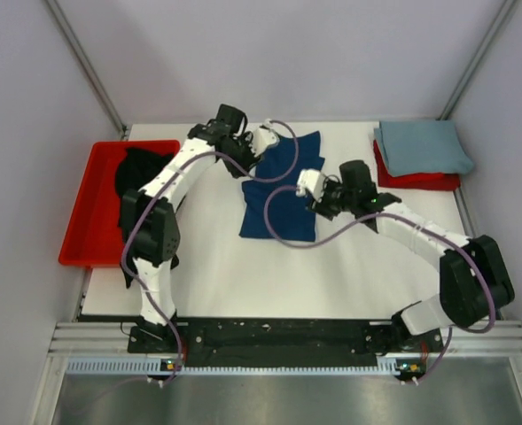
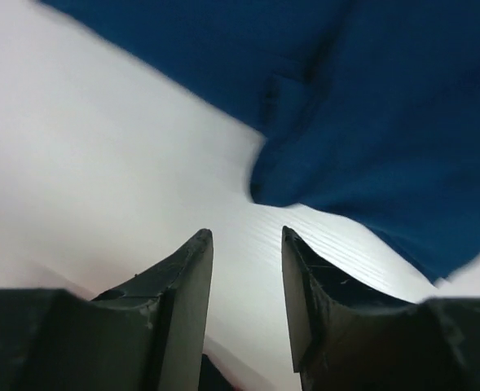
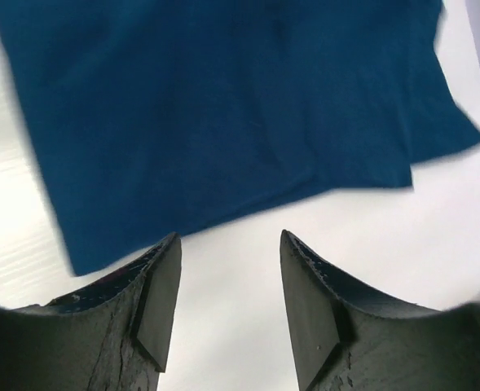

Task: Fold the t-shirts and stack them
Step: Fold the folded rectangular tshirt in 1/3 of the way, then grab one side of the 2/3 rectangular tshirt with both arms

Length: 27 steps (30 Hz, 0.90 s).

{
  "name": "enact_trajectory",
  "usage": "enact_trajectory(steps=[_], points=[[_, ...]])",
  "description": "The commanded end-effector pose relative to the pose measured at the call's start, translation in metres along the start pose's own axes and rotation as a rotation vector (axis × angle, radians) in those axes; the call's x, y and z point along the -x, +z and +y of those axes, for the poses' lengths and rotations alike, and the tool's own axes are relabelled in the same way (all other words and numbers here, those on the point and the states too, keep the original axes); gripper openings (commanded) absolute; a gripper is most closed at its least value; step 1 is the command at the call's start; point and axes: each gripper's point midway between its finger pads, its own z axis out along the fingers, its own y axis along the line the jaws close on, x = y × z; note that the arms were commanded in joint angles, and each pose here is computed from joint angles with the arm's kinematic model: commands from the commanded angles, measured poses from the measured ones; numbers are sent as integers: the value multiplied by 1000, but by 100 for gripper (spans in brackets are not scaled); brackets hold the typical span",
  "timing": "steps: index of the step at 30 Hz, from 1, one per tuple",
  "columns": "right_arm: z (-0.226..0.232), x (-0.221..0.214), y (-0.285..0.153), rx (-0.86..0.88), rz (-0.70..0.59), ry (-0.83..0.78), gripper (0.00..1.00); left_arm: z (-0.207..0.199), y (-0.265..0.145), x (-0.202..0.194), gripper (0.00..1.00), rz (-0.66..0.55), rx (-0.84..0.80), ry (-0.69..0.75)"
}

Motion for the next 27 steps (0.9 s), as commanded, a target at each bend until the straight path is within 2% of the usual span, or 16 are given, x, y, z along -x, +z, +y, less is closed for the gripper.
enact_trajectory(steps=[1,8,12,15,19,20,22,27], points=[[67,-4,2,185,8,-341,52,-112,-46,-8,43,-121,-413,154],[107,-13,22,281,53,-403,58,-180,-22,-62,54,-15,-510,275],[119,-30,35,318,119,-401,58,-181,2,-82,55,55,-437,326],[111,-41,41,280,183,-390,55,-175,14,-95,56,103,-389,329],[106,-51,45,255,226,-389,42,-180,22,-107,56,163,-383,348],[106,-51,46,251,231,-377,34,-184,23,-111,56,176,-397,356],[104,-52,48,238,243,-355,24,-194,26,-120,56,206,-431,372],[97,-53,48,202,272,-343,10,-208,27,-144,56,300,-497,378]])
